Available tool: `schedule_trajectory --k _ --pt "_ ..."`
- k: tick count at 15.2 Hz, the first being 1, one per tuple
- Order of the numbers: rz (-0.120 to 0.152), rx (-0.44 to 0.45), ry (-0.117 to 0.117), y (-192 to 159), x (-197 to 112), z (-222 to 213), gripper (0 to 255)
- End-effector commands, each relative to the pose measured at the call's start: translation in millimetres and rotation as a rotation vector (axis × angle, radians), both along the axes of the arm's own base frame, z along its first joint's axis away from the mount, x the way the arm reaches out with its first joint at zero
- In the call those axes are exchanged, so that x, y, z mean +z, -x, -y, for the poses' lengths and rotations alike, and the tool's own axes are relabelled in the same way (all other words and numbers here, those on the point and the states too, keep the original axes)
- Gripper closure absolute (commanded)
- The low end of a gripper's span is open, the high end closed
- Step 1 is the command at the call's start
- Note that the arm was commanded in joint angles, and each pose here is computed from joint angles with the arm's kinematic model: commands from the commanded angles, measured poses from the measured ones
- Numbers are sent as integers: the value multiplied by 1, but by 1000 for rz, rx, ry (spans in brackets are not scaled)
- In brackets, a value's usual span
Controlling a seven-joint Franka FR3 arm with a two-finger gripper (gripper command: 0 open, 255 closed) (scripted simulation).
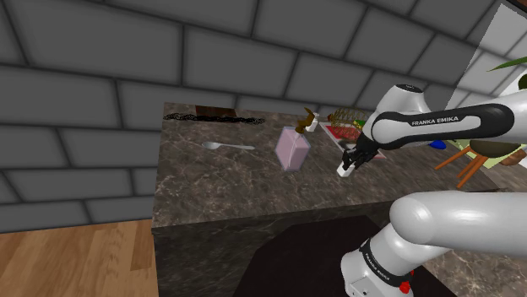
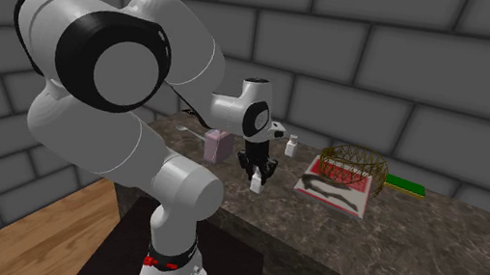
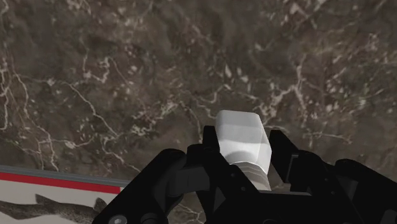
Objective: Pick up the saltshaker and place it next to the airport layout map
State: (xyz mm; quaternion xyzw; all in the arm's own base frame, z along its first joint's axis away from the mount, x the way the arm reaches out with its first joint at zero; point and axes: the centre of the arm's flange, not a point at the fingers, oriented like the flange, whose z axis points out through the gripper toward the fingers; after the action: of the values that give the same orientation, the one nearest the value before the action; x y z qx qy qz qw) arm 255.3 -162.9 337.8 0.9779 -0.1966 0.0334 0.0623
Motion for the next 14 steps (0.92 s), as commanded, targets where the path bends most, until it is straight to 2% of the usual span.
schedule_trajectory --k 1,3,14 --pt "-1 0 0 0 0 0 255" --pt "-1 0 0 0 0 0 255" --pt "-1 0 0 0 58 0 255"
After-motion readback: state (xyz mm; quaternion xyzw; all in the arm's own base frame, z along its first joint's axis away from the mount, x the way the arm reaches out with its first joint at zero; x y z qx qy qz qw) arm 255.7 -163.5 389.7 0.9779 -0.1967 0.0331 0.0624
